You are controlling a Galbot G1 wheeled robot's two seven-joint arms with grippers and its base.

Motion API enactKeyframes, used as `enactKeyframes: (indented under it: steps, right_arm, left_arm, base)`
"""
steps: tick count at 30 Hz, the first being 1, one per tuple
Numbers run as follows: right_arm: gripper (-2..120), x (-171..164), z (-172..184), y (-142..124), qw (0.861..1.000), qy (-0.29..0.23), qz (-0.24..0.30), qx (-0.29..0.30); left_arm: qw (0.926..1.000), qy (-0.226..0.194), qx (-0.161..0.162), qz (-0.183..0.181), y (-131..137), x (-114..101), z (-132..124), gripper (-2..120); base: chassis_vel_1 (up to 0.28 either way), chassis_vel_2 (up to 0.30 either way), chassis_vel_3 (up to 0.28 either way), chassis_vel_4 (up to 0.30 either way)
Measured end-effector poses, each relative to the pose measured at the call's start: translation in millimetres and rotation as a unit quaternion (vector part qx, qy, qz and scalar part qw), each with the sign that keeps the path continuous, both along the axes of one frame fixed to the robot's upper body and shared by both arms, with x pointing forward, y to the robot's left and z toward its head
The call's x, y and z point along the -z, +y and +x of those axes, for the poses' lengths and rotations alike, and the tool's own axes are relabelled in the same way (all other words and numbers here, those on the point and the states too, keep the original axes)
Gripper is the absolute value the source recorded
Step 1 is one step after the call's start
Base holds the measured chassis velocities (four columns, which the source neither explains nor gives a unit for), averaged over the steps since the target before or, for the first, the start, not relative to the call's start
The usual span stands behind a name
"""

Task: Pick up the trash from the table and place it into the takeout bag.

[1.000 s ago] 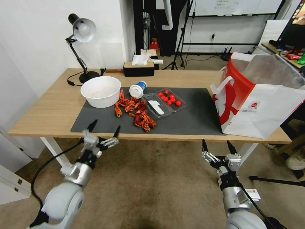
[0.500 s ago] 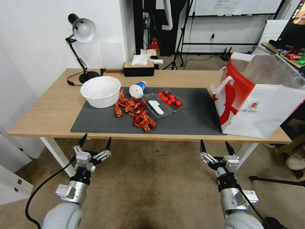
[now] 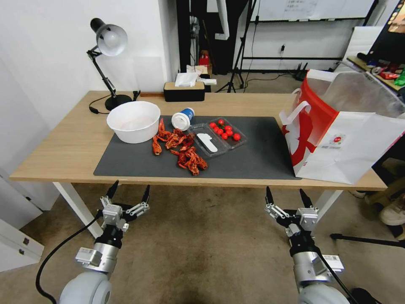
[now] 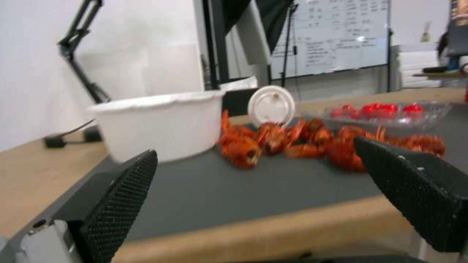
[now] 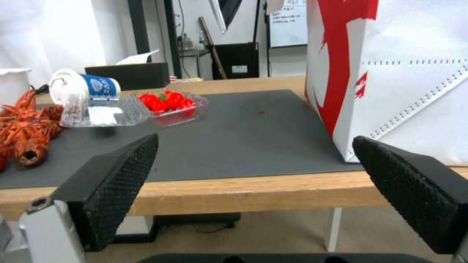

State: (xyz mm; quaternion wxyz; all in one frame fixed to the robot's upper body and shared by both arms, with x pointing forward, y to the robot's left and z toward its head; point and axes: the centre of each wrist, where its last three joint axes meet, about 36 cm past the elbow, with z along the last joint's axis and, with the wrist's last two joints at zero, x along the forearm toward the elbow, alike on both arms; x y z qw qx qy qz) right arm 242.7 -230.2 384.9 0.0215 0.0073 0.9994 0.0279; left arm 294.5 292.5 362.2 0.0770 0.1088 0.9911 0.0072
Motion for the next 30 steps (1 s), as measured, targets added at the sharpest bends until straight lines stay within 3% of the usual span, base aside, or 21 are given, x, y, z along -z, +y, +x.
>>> enactKeyframes:
  steps: [2, 3, 6, 7, 9, 10, 11, 14, 15, 17, 18, 21, 22, 25, 26, 30]
  right_arm:
    - [100, -0.9, -0.5, -0.7, 1.0, 0.0, -0.002, 0.0]
    - [100, -0.9, -0.5, -0.7, 1.0, 0.0, -0.002, 0.0]
    - [100, -1.9, 0.2, -1.8, 1.0, 0.0, -0.005, 0.001]
    - [100, -1.9, 0.2, -1.8, 1.0, 0.0, -0.005, 0.001]
    - [100, -3.7, 4.1, -2.7, 1.0, -0.001, -0.008, 0.0]
    - [100, -4.0, 4.8, -2.9, 1.0, 0.0, -0.008, 0.001]
    - [100, -4.0, 4.8, -2.9, 1.0, 0.0, -0.008, 0.001]
    - [100, -4.3, 6.0, -3.9, 1.0, 0.001, -0.01, 0.003]
    - [100, -4.3, 6.0, -3.9, 1.0, 0.001, -0.01, 0.003]
    - [100, -3.8, 6.1, -4.8, 1.0, 0.003, -0.011, 0.005]
    - [100, -3.8, 6.1, -4.8, 1.0, 0.003, -0.011, 0.005]
    - [100, -1.4, 6.3, -6.2, 1.0, 0.007, -0.013, 0.008]
    - [100, -1.4, 6.3, -6.2, 1.0, 0.007, -0.013, 0.008]
    - [100, 1.5, 7.4, -7.7, 1.0, 0.01, -0.015, 0.011]
    - [100, 1.5, 7.4, -7.7, 1.0, 0.01, -0.015, 0.011]
    - [100, 4.0, 7.1, -7.9, 1.0, 0.013, -0.015, 0.015]
  left_arm:
    - [0.9999, -0.001, 0.012, 0.0, 3.7, -19.8, 23.7, 100]
    - [0.9999, -0.001, 0.012, 0.0, 3.7, -19.8, 23.7, 100]
    - [0.9992, -0.008, 0.036, -0.011, 3.2, -60.7, 70.4, 100]
    - [0.9992, -0.008, 0.036, -0.011, 3.2, -60.7, 70.4, 100]
    - [0.9981, -0.01, 0.059, -0.016, 2.8, -88.4, 101.4, 100]
    - [0.9973, -0.001, 0.072, -0.012, 3.8, -99.6, 117.2, 100]
    - [0.9973, -0.001, 0.072, -0.012, 3.8, -99.6, 117.2, 100]
    - [0.9955, 0.011, 0.094, 0.008, 10.8, -131.0, 161.5, 100]
    - [0.9955, 0.011, 0.094, 0.008, 10.8, -131.0, 161.5, 100]
    - [0.9947, 0.025, 0.099, 0.014, 13.8, -147.5, 197.6, 100]
    - [0.9947, 0.025, 0.099, 0.014, 13.8, -147.5, 197.6, 100]
    - [0.9911, 0.07, 0.111, 0.022, 5.5, -153.6, 245.1, 100]
    - [0.9911, 0.07, 0.111, 0.022, 5.5, -153.6, 245.1, 100]
    - [0.9857, 0.105, 0.124, 0.045, -14.6, -177.6, 297.4, 100]
    - [0.9857, 0.105, 0.124, 0.045, -14.6, -177.6, 297.4, 100]
    - [0.9755, 0.153, 0.137, 0.077, -40.9, -206.7, 341.9, 100]
  base:
    - [0.0, 0.0, 0.0, 0.0]
    - [0.0, 0.0, 0.0, 0.0]
    - [0.0, 0.0, 0.0, 0.0]
    - [0.0, 0.0, 0.0, 0.0]
    - [0.0, 0.0, 0.0, 0.0]
    - [0.0, 0.0, 0.0, 0.0]
    - [0.0, 0.0, 0.0, 0.0]
    - [0.0, 0.0, 0.0, 0.0]
    - [0.0, 0.0, 0.0, 0.0]
    - [0.0, 0.0, 0.0, 0.0]
    - [0.0, 0.0, 0.0, 0.0]
    - [0.0, 0.0, 0.0, 0.0]
    - [0.0, 0.0, 0.0, 0.0]
    - [0.0, 0.0, 0.0, 0.0]
    - [0.0, 0.0, 0.0, 0.0]
    - [0.0, 0.0, 0.0, 0.0]
